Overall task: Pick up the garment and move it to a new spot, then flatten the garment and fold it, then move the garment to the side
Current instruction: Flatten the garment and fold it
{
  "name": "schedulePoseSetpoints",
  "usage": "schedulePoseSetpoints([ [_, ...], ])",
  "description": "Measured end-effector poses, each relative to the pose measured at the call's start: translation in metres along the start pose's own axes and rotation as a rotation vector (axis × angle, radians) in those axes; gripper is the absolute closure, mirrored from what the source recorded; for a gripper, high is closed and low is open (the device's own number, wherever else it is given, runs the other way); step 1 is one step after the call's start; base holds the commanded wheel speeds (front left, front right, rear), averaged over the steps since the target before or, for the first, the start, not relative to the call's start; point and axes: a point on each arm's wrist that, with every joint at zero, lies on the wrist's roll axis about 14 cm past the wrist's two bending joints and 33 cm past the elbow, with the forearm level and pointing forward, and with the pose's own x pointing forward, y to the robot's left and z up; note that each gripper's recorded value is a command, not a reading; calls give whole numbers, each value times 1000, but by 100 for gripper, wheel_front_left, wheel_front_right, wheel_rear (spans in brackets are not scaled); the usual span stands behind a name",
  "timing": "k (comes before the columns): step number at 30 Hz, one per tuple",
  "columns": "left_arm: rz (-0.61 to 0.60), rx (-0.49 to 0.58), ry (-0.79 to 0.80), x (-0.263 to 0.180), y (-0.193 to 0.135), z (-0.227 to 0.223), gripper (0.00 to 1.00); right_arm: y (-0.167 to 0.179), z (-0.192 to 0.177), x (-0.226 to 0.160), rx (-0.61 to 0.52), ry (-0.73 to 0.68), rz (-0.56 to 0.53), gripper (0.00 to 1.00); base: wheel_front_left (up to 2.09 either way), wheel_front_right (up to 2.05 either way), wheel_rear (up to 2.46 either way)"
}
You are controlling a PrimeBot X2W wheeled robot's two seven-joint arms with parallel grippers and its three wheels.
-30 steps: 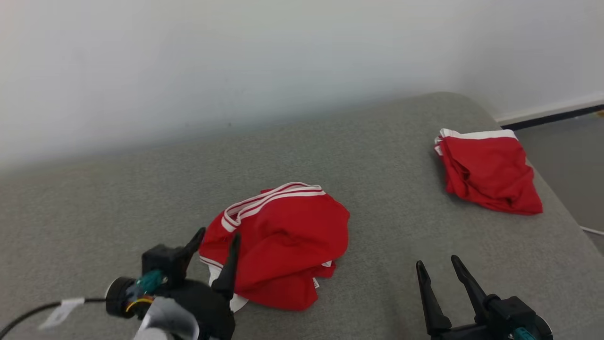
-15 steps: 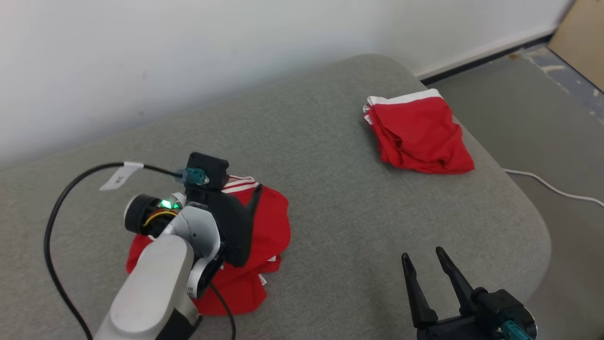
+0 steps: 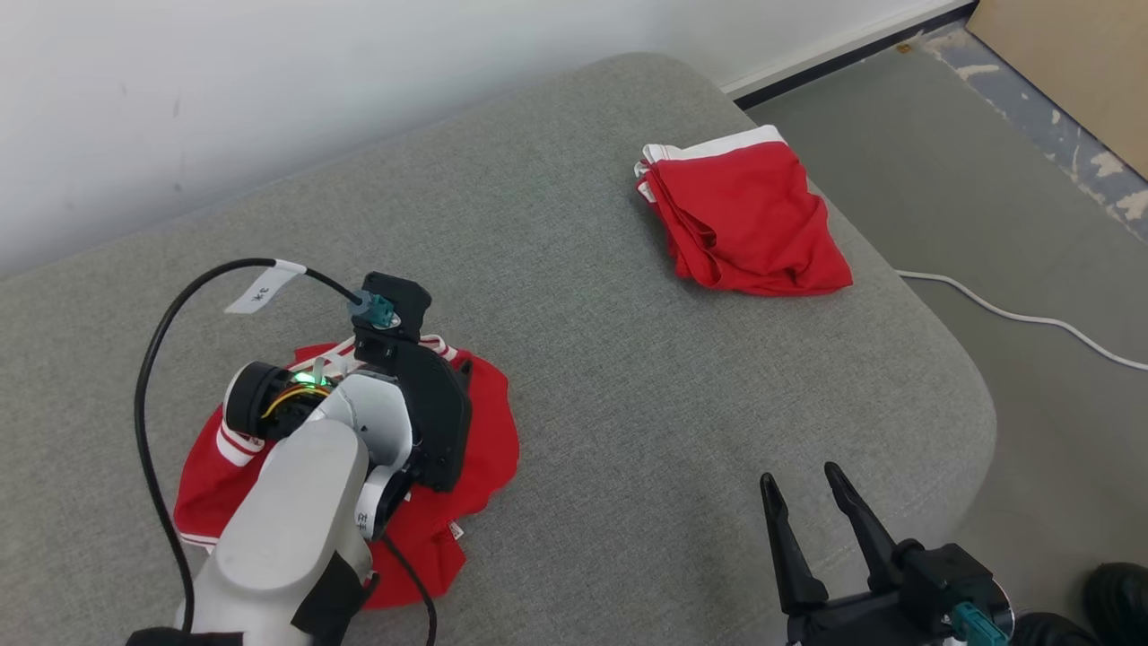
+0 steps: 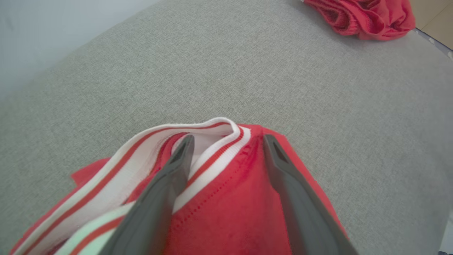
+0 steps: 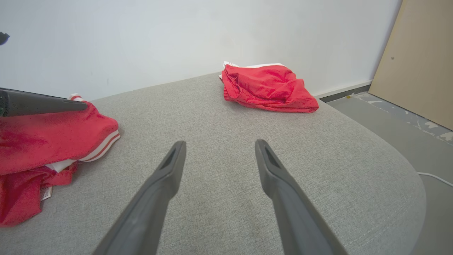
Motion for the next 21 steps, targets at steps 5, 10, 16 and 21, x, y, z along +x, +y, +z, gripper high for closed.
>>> schedulePoseSetpoints([
  [5, -26, 0, 13, -1, -7, -2, 100, 6, 5, 4, 1, -19, 20, 0, 0, 0, 0],
  [10, -60, 19, -33, -5, -17, 9, 100, 7, 5, 5, 5, -19, 26, 0, 0, 0, 0],
  [16, -95, 59, -447, -33, -30, 120, 100, 12, 5, 8, 7, -21, 44, 0, 0, 0, 0],
  [21, -127, 117, -808, -87, -47, 215, 100, 16, 6, 9, 12, -27, 58, 0, 0, 0, 0],
])
